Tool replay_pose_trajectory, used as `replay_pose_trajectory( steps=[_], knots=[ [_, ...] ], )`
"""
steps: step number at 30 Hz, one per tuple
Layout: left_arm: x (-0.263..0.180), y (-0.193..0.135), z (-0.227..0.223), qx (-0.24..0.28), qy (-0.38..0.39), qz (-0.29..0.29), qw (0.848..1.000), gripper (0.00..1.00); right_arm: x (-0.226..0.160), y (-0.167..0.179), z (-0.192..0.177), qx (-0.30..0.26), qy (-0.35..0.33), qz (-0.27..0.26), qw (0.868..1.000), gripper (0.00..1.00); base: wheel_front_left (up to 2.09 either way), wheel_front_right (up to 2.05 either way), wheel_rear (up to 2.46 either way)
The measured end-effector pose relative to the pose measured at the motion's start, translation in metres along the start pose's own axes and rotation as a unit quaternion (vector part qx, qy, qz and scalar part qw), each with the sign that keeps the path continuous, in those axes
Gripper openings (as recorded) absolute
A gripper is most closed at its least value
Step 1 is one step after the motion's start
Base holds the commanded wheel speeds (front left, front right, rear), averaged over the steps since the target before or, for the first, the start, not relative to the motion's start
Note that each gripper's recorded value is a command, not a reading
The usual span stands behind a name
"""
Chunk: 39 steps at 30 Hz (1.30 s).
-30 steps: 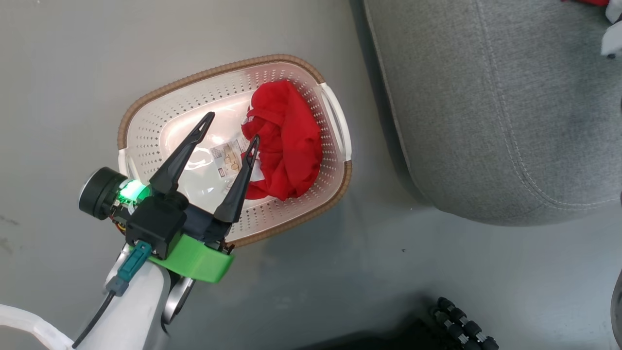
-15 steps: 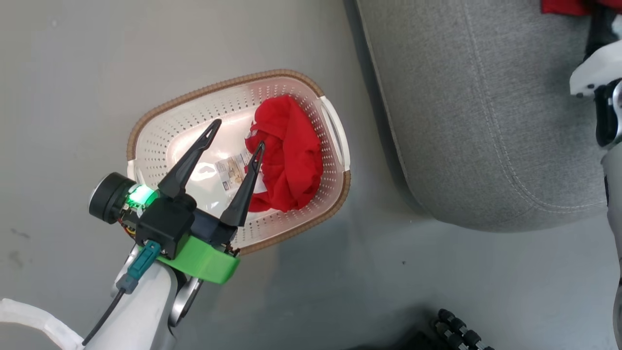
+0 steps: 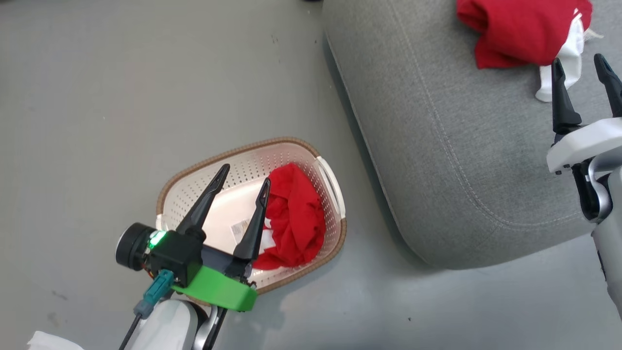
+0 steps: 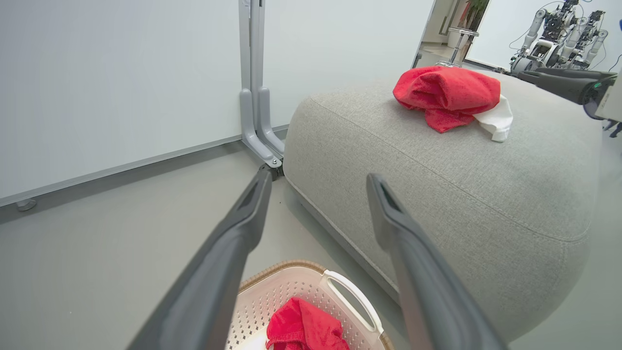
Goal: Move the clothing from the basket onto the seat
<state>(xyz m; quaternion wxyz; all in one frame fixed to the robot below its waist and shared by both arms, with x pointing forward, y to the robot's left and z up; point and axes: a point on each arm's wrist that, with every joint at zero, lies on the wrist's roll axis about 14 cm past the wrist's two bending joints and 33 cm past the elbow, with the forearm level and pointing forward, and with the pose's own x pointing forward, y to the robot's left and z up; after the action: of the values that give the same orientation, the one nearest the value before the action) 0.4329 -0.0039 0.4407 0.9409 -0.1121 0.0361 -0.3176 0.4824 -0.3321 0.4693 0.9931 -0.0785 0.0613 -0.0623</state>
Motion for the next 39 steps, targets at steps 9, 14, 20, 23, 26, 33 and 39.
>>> replay_pose_trajectory(
  steps=[9,14,20,23,26,33,39],
  knots=[
    [-0.036,-0.006,0.051,0.020,-0.053,0.049,0.997,1.00,-0.070,0.015,0.110,0.072,-0.178,0.031,0.981,1.00,0.00,0.00,0.00],
    [-0.060,0.005,0.078,0.026,-0.088,0.091,0.992,1.00,-0.110,0.035,0.135,0.115,-0.231,0.047,0.965,1.00,0.00,0.00,0.00],
    [-0.098,0.031,0.096,0.041,-0.113,0.160,0.980,1.00,-0.134,0.070,0.124,0.165,-0.226,0.071,0.957,1.00,0.00,0.00,0.00],
    [-0.116,0.039,0.097,0.049,-0.113,0.185,0.975,1.00,-0.138,0.088,0.110,0.182,-0.205,0.083,0.958,1.00,0.00,0.00,0.00],
    [-0.136,0.046,0.097,0.039,-0.119,0.211,0.969,1.00,-0.142,0.108,0.104,0.194,-0.194,0.100,0.956,1.00,0.00,0.00,0.00],
    [-0.174,0.055,0.090,0.031,-0.117,0.257,0.959,1.00,-0.149,0.134,0.095,0.211,-0.175,0.122,0.954,1.00,0.00,0.00,0.00],
    [-0.196,0.059,0.091,0.007,-0.135,0.282,0.950,1.00,-0.151,0.148,0.095,0.207,-0.171,0.139,0.953,1.00,0.00,0.00,0.00]
  ],
)
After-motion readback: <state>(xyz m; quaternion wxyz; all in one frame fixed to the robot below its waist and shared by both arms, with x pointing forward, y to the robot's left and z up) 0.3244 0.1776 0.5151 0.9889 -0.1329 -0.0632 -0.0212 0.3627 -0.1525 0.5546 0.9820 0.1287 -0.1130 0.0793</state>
